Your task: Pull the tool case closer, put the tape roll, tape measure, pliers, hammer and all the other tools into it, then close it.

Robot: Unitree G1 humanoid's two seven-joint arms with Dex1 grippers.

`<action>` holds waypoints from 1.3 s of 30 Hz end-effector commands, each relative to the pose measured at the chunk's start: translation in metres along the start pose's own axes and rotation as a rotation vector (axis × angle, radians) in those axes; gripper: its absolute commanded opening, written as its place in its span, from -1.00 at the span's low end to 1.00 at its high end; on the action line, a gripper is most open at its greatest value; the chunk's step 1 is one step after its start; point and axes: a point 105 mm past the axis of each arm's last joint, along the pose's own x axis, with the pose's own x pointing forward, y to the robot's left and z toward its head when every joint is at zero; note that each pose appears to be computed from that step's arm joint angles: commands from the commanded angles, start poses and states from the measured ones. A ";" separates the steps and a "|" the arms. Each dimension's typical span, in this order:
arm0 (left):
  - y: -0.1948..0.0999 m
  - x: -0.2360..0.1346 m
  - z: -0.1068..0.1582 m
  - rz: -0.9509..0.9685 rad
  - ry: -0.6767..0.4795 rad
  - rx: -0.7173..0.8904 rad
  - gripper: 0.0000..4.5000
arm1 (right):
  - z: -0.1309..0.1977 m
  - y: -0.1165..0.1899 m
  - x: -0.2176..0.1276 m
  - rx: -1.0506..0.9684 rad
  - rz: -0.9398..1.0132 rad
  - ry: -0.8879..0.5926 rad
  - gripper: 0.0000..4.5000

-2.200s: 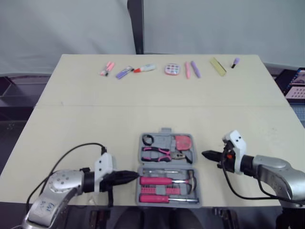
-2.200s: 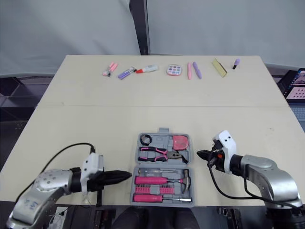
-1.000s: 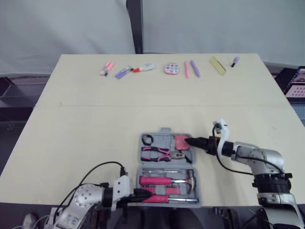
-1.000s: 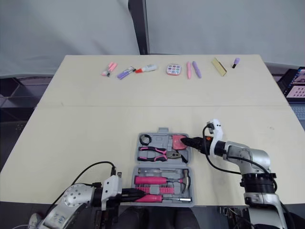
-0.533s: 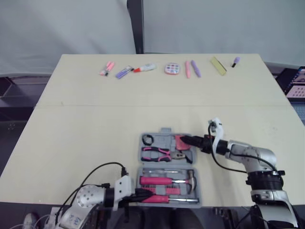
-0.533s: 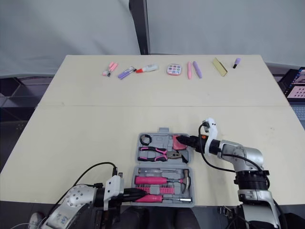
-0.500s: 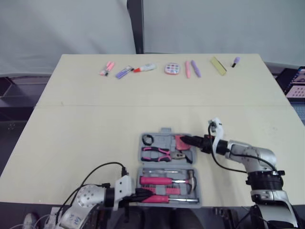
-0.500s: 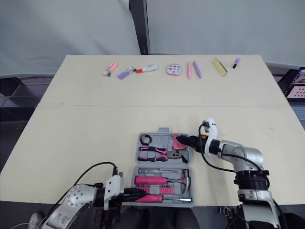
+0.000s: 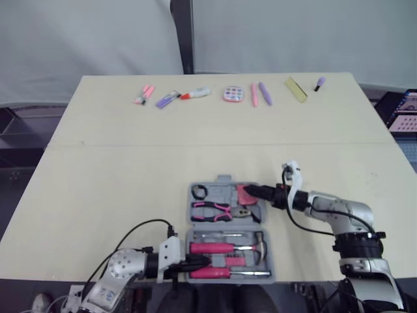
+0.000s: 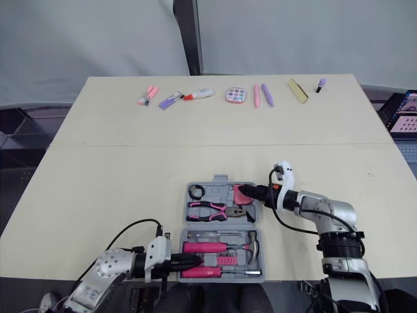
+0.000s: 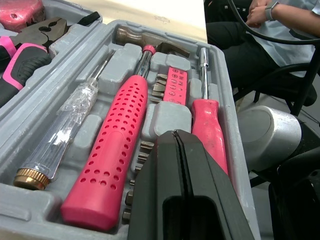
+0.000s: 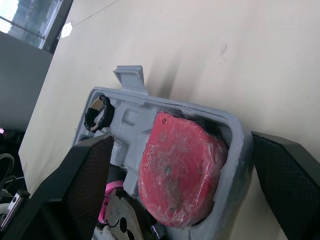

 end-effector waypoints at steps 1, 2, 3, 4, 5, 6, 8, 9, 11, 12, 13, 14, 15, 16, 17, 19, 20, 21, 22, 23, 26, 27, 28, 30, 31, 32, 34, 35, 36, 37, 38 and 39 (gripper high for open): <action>-0.013 0.002 -0.029 -0.034 0.091 -0.074 -1.00 | 0.013 0.025 0.004 -0.044 0.121 -0.026 0.97; -0.013 0.002 -0.031 -0.033 0.096 -0.072 -1.00 | 0.014 0.027 0.003 -0.047 0.129 -0.028 0.97; -0.012 0.002 -0.032 -0.028 0.104 -0.069 -1.00 | 0.016 0.030 0.002 -0.057 0.139 -0.030 0.97; -0.012 0.002 -0.033 -0.027 0.109 -0.066 -1.00 | 0.018 0.032 0.000 -0.068 0.147 -0.034 0.97; -0.011 0.002 -0.034 -0.025 0.114 -0.062 -1.00 | 0.020 0.034 -0.001 -0.076 0.153 -0.037 0.97; -0.011 0.001 -0.034 -0.023 0.116 -0.060 -1.00 | 0.022 0.037 -0.004 -0.088 0.161 -0.041 0.97; -0.010 0.001 -0.034 -0.021 0.119 -0.053 -1.00 | 0.024 0.043 -0.010 -0.119 0.177 -0.035 0.97; -0.010 0.001 -0.034 -0.019 0.120 -0.049 -1.00 | 0.025 0.048 -0.013 -0.137 0.191 -0.029 0.97; -0.008 0.001 -0.034 -0.013 0.123 -0.044 -1.00 | 0.026 0.056 -0.018 -0.167 0.213 -0.015 0.97; -0.007 0.000 -0.034 -0.011 0.125 -0.041 -1.00 | 0.024 0.061 -0.023 -0.194 0.224 0.007 0.97; -0.007 0.000 -0.034 -0.010 0.126 -0.039 -1.00 | 0.021 0.066 -0.027 -0.228 0.234 0.034 0.97; -0.006 -0.001 -0.034 -0.009 0.127 -0.038 -1.00 | 0.018 0.071 -0.032 -0.255 0.248 0.060 0.97; -0.005 -0.001 -0.034 -0.008 0.127 -0.037 -1.00 | 0.014 0.076 -0.036 -0.273 0.260 0.083 0.97; -0.004 -0.001 -0.033 -0.007 0.128 -0.037 -1.00 | 0.011 0.080 -0.041 -0.301 0.267 0.107 0.97; -0.003 -0.001 -0.033 -0.005 0.128 -0.036 -1.00 | 0.009 0.084 -0.045 -0.316 0.273 0.126 0.97; 0.000 -0.002 -0.032 0.007 0.133 -0.032 -1.00 | -0.001 0.091 -0.055 -0.381 0.276 0.193 0.97; 0.001 -0.002 -0.032 0.014 0.136 -0.030 -1.00 | -0.006 0.094 -0.059 -0.410 0.275 0.225 0.97; 0.003 -0.003 -0.030 0.030 0.136 -0.021 -1.00 | -0.013 0.097 -0.064 -0.446 0.277 0.263 0.97; 0.005 -0.004 -0.026 0.043 0.130 -0.013 -1.00 | -0.017 0.100 -0.069 -0.474 0.278 0.292 0.97; 0.008 -0.010 -0.011 0.084 0.099 -0.014 -1.00 | -0.023 0.104 -0.078 -0.520 0.281 0.335 0.97; -0.002 -0.042 0.028 0.170 0.065 -0.054 -1.00 | -0.040 0.114 -0.106 -0.656 0.275 0.469 0.97; -0.008 -0.050 0.035 0.181 0.071 -0.078 -1.00 | -0.043 0.115 -0.111 -0.681 0.272 0.493 0.97; -0.019 -0.068 0.040 0.189 0.097 -0.124 -1.00 | -0.048 0.115 -0.121 -0.703 0.261 0.528 0.97; -0.047 -0.109 0.043 0.192 0.180 -0.265 -1.00 | -0.059 0.114 -0.144 -0.714 0.240 0.607 0.97; -0.054 -0.125 0.043 0.211 0.220 -0.293 -1.00 | -0.062 0.113 -0.153 -0.712 0.227 0.626 0.97; -0.057 -0.135 0.042 0.228 0.243 -0.307 -1.00 | -0.063 0.112 -0.158 -0.711 0.218 0.632 0.97; -0.048 -0.161 0.035 0.310 0.302 -0.302 -1.00 | -0.060 0.106 -0.164 -0.708 0.165 0.580 0.97; -0.041 -0.169 0.036 0.342 0.299 -0.284 -1.00 | -0.056 0.103 -0.165 -0.720 0.133 0.538 0.97; -0.036 -0.174 0.038 0.362 0.288 -0.271 -1.00 | -0.055 0.100 -0.166 -0.728 0.112 0.509 0.97; -0.033 -0.175 0.040 0.369 0.277 -0.262 -1.00 | -0.054 0.099 -0.166 -0.735 0.102 0.493 0.97; -0.026 -0.177 0.042 0.374 0.271 -0.250 -1.00 | -0.056 0.096 -0.166 -0.745 0.089 0.478 0.97; -0.017 -0.177 0.045 0.382 0.260 -0.223 -1.00 | -0.057 0.092 -0.165 -0.756 0.068 0.455 0.97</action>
